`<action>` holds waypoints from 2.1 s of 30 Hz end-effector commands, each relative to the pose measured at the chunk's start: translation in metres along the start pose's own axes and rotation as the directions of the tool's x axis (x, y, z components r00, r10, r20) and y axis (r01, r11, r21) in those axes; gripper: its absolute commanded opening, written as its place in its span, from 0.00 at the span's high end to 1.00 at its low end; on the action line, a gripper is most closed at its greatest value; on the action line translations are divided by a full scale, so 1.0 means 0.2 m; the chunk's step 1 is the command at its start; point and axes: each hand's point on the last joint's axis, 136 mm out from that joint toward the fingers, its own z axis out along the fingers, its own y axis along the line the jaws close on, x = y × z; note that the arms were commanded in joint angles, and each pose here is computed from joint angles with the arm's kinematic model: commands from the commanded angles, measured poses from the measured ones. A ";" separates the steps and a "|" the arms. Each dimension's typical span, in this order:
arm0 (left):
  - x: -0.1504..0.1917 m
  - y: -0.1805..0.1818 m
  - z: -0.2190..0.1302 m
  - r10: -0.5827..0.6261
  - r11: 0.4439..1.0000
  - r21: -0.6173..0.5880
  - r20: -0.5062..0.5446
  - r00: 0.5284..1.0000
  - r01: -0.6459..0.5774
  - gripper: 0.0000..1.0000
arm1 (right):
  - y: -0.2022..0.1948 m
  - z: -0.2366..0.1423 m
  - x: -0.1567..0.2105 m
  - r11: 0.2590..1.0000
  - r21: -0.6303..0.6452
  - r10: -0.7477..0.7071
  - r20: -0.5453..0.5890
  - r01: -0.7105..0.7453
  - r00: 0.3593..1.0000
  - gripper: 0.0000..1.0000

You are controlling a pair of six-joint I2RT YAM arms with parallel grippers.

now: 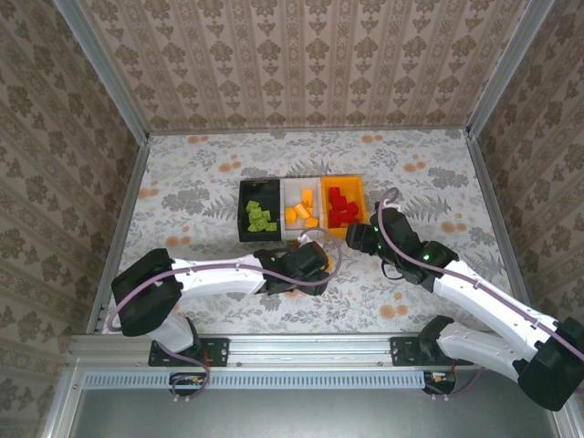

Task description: Sort the legos into containers by color

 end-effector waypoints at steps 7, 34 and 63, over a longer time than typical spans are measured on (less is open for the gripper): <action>0.12 0.14 0.08 0.027 0.990 -0.138 -0.085 0.996 -0.039 0.34 | -0.04 0.01 0.04 1.000 0.014 0.016 -0.012 -0.016 1.000 0.27; -0.87 0.03 -0.10 0.011 1.000 0.006 0.216 0.976 -0.012 0.63 | -0.21 -0.05 0.03 0.993 0.081 0.088 0.030 -0.090 0.996 0.27; -1.01 0.12 -0.43 -0.150 0.986 0.126 0.350 0.925 0.112 0.13 | 0.02 0.13 0.25 0.999 -0.033 -0.026 -0.154 0.021 0.988 0.24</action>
